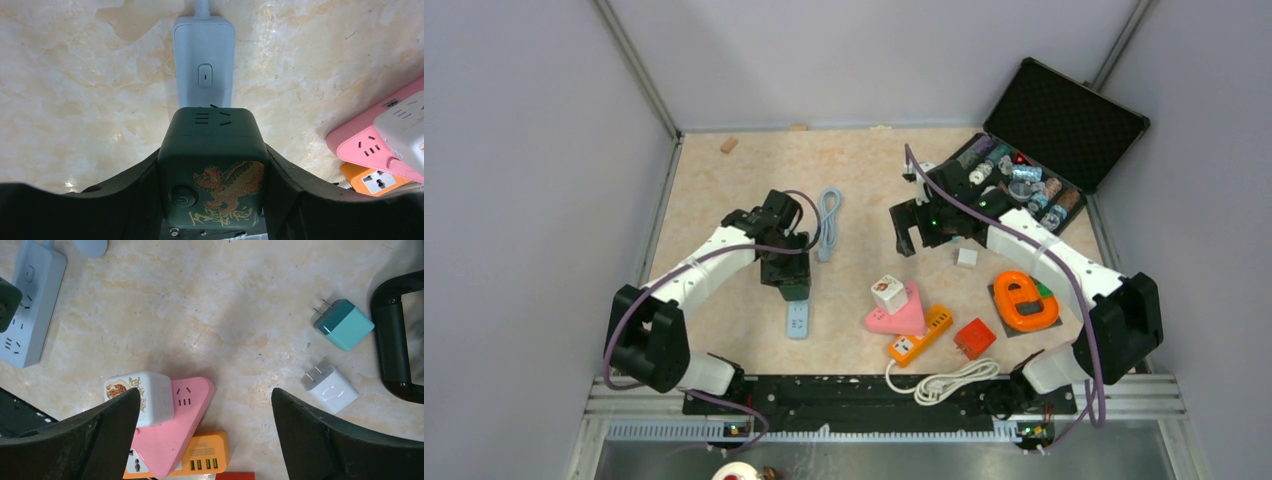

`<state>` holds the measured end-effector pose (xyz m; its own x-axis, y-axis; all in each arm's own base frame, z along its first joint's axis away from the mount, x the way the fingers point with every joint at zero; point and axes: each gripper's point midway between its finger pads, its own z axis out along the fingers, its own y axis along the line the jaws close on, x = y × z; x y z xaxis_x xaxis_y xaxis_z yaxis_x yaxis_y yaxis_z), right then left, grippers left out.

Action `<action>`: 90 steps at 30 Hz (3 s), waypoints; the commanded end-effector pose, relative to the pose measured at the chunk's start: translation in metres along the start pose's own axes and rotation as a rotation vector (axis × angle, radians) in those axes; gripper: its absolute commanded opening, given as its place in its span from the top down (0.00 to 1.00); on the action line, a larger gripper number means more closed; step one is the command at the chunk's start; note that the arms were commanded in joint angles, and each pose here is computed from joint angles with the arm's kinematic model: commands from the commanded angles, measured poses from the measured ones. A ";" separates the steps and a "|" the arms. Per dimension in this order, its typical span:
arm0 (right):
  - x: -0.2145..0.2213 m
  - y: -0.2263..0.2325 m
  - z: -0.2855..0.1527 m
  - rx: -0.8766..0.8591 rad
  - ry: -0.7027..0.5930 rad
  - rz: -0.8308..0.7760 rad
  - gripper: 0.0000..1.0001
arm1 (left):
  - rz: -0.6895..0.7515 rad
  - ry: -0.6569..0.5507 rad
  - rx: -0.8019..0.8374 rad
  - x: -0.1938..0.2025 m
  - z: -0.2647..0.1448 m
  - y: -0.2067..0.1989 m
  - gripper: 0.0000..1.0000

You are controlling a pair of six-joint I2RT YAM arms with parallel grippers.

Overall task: Insert the plug
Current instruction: Insert the plug into the socket.

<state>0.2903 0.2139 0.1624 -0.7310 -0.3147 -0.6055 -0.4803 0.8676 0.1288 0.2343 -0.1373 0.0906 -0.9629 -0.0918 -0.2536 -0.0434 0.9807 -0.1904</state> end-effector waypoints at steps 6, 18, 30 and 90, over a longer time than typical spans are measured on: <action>-0.009 0.007 -0.012 -0.059 -0.053 -0.037 0.01 | -0.015 -0.028 0.023 -0.010 0.004 -0.006 1.00; -0.007 0.009 -0.012 -0.074 -0.049 -0.058 0.01 | -0.012 -0.082 -0.059 -0.011 0.010 0.014 1.00; -0.003 0.008 -0.010 -0.076 -0.036 -0.068 0.01 | -0.021 -0.088 -0.008 -0.006 0.015 0.006 1.00; -0.010 0.004 -0.015 -0.041 -0.054 -0.036 0.01 | 0.125 -0.127 -0.271 0.085 0.068 0.019 1.00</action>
<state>0.2770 0.2163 0.1526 -0.7148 -0.3812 -0.5862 -0.5564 0.8179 0.1465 0.2281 -0.1510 0.0504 -0.7858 -0.0173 -0.6182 -0.0632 0.9966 0.0524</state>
